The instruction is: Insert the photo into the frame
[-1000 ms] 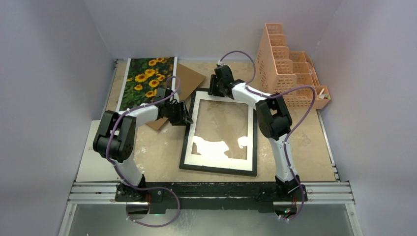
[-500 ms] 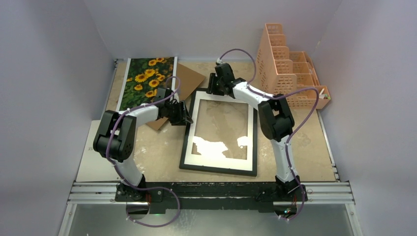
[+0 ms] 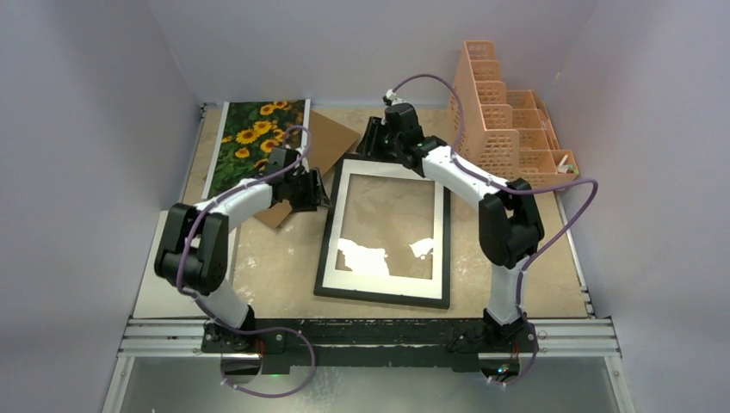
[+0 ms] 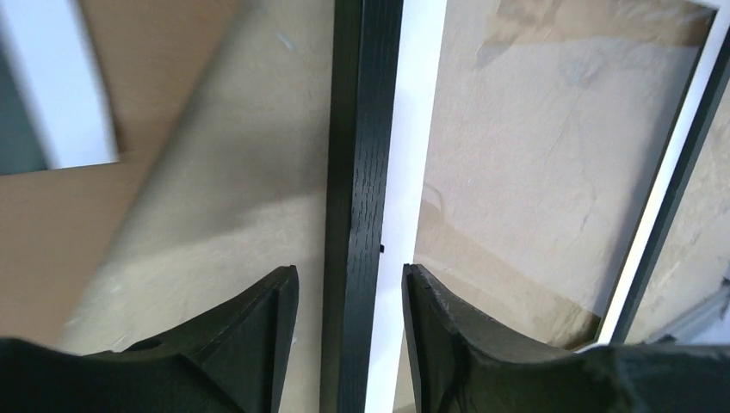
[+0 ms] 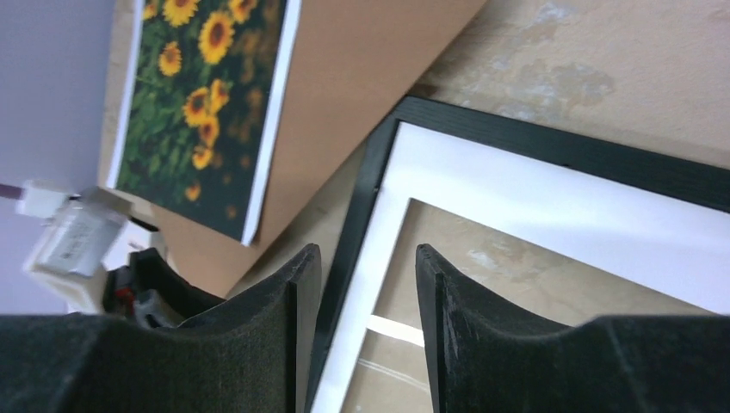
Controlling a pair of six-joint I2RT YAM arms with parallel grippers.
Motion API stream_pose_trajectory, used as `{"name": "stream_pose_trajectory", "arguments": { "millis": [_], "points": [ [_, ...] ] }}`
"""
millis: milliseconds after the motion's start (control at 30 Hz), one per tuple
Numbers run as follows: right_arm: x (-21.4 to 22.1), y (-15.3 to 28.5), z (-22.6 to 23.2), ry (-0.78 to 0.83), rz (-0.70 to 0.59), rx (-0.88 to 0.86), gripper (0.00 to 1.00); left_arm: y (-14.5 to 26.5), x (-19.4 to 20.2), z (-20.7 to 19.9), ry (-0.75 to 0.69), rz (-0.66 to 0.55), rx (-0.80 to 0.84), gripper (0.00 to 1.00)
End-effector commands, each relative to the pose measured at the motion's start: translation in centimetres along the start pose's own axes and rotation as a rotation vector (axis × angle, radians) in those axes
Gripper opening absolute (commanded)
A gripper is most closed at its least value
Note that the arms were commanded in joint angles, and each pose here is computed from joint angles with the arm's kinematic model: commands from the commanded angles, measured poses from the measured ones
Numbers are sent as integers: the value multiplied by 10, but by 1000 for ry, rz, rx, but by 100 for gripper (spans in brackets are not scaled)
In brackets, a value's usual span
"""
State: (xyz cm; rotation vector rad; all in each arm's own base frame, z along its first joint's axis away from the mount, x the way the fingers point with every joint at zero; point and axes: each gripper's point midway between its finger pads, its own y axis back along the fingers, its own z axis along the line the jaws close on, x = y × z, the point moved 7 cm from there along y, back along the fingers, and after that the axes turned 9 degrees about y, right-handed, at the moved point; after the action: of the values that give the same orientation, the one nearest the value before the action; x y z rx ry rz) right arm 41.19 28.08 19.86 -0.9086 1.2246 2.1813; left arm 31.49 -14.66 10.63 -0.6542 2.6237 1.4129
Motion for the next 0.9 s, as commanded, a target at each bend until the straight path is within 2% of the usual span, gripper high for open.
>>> {"name": "stream_pose_trajectory", "arguments": {
  "millis": [0,100,200,433,600,767,867],
  "points": [
    [-7,11,32,-77,-35,-135,48,59,-41,-24,-105,-318,-85,50],
    [-4,4,55,-161,-23,-244,48,89,-51,-23,-104,-471,-174,52],
    [-1,-8,83,-185,1,-298,48,107,-59,-19,-76,-546,-268,55],
    [35,-42,119,-221,134,-330,47,99,-85,3,36,-521,-356,57],
    [56,-56,136,-187,201,-474,43,90,-112,44,213,-502,-325,48],
    [71,-73,135,-194,213,-433,43,77,-133,71,275,-509,-313,38],
    [72,-84,133,-202,200,-405,42,74,-146,79,277,-530,-316,36]
  ]
}}
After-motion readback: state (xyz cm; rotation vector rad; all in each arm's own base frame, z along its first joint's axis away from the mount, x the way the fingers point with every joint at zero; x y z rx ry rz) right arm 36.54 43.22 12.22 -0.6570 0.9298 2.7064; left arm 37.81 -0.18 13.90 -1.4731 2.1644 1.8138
